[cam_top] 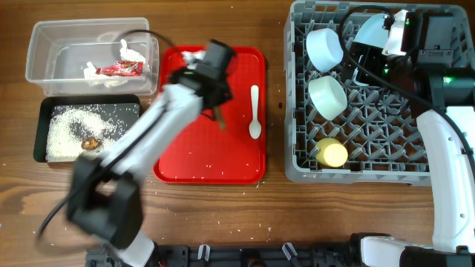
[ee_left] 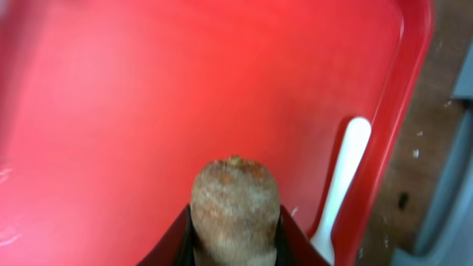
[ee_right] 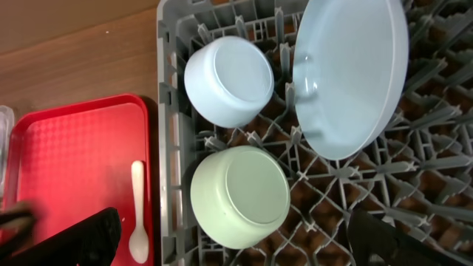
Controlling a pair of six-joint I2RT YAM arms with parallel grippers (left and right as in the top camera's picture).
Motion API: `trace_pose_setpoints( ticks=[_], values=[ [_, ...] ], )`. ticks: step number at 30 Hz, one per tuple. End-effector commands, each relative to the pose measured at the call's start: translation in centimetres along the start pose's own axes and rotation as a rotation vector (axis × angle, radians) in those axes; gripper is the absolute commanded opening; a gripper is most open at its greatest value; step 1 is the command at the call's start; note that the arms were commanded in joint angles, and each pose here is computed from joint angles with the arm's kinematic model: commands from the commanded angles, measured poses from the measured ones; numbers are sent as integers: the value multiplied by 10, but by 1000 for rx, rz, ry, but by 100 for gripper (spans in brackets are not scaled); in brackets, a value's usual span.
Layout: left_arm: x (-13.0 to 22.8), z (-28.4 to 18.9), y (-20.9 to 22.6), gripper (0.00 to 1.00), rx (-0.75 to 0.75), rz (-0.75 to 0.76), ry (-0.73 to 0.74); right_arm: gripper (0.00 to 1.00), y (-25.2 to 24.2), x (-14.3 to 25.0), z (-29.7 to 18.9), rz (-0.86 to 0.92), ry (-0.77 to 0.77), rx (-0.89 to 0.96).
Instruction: Sort waste into correct bins and load items into the dishwasher rack
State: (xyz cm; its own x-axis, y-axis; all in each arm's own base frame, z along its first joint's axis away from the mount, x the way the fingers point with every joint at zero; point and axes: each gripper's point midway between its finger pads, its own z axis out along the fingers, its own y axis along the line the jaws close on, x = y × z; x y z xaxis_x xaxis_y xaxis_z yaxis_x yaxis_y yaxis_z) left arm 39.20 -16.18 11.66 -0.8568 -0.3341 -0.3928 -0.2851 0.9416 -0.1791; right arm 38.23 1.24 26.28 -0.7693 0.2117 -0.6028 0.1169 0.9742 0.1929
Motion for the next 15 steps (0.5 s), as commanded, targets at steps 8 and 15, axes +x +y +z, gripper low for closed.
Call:
trace_pose_setpoints(
  ticks=[8,15],
  values=[
    [-61,-130,214,16,-327,-445,-214,100,3,-8,-10,-20,-37,-10],
    [-40,-63,334,17,-526,-896,-145,100,3,-10,-10,-20,-42,-14]
  ],
)
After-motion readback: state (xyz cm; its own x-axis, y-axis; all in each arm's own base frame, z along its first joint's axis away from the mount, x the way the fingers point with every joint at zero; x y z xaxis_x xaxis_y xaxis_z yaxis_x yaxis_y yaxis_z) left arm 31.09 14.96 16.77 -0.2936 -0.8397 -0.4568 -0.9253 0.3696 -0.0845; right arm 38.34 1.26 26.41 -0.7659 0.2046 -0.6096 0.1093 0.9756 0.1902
